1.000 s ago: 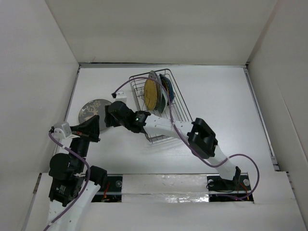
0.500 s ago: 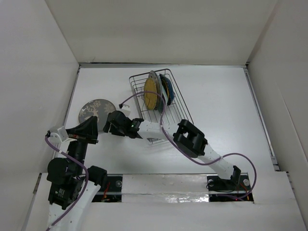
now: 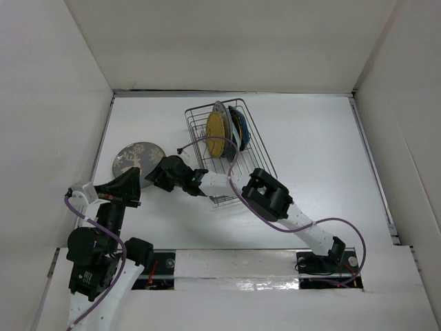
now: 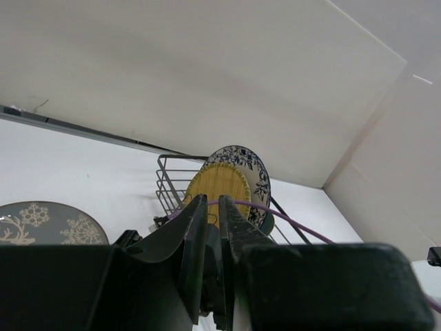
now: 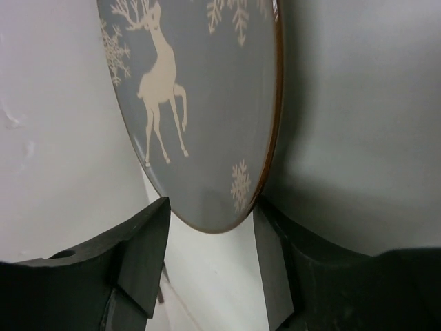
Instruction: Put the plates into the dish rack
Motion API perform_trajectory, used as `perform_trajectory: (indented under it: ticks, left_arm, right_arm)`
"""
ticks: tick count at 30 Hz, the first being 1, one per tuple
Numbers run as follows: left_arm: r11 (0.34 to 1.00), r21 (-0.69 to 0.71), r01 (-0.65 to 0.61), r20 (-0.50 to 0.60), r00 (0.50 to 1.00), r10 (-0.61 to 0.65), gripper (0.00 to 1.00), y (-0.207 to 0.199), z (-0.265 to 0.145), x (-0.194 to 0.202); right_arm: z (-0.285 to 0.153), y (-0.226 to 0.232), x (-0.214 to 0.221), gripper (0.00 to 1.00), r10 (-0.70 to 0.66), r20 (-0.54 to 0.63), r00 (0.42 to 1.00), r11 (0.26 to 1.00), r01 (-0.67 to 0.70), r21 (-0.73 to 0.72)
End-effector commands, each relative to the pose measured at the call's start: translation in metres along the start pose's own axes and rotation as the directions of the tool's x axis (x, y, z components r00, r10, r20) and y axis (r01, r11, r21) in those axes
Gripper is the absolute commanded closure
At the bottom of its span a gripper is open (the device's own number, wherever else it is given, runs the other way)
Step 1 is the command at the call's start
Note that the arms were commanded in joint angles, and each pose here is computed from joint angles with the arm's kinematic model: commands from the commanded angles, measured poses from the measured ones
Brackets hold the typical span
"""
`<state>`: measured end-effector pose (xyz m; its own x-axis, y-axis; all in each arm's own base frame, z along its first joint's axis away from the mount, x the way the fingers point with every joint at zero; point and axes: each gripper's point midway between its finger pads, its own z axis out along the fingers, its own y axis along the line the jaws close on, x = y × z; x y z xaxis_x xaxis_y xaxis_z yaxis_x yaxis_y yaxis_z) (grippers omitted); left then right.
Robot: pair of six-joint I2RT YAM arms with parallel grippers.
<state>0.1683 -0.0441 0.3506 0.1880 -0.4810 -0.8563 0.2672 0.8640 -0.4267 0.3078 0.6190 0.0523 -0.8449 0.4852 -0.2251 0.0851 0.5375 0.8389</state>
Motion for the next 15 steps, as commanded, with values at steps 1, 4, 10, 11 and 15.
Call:
perform_trajectory:
  ticks: [1, 4, 10, 11, 15]
  left_arm:
    - [0.999, 0.031, 0.010, 0.042, 0.999, -0.012, 0.89, -0.007, -0.002, -0.011]
    - [0.999, 0.034, 0.010, 0.036, 0.999, -0.011, 0.89, -0.007, -0.001, -0.010]
    - [0.999, 0.036, 0.010, 0.030, 0.999, -0.011, 0.90, -0.008, 0.000, -0.009]
    - [0.999, 0.036, 0.010, 0.030, 0.999, -0.011, 0.90, -0.008, 0.000, -0.008]
    - [0.999, 0.036, 0.007, 0.027, 1.000, -0.008, 0.90, -0.008, 0.001, -0.008]
  right_arm:
    - [0.016, -0.043, -0.010, 0.44, 0.051, 0.014, 0.999, 0.997, -0.052, 0.057]
    - [0.023, -0.049, -0.018, 0.47, 0.055, 0.015, 0.998, 0.997, -0.056, 0.056]
    - [0.034, -0.053, -0.023, 0.64, 0.041, 0.024, 0.999, 0.998, -0.042, 0.049]
    - [0.035, -0.054, -0.023, 0.70, 0.041, 0.025, 0.999, 0.998, -0.042, 0.046]
    - [0.034, -0.049, -0.024, 0.88, 0.024, 0.030, 0.999, 1.000, -0.024, 0.015]
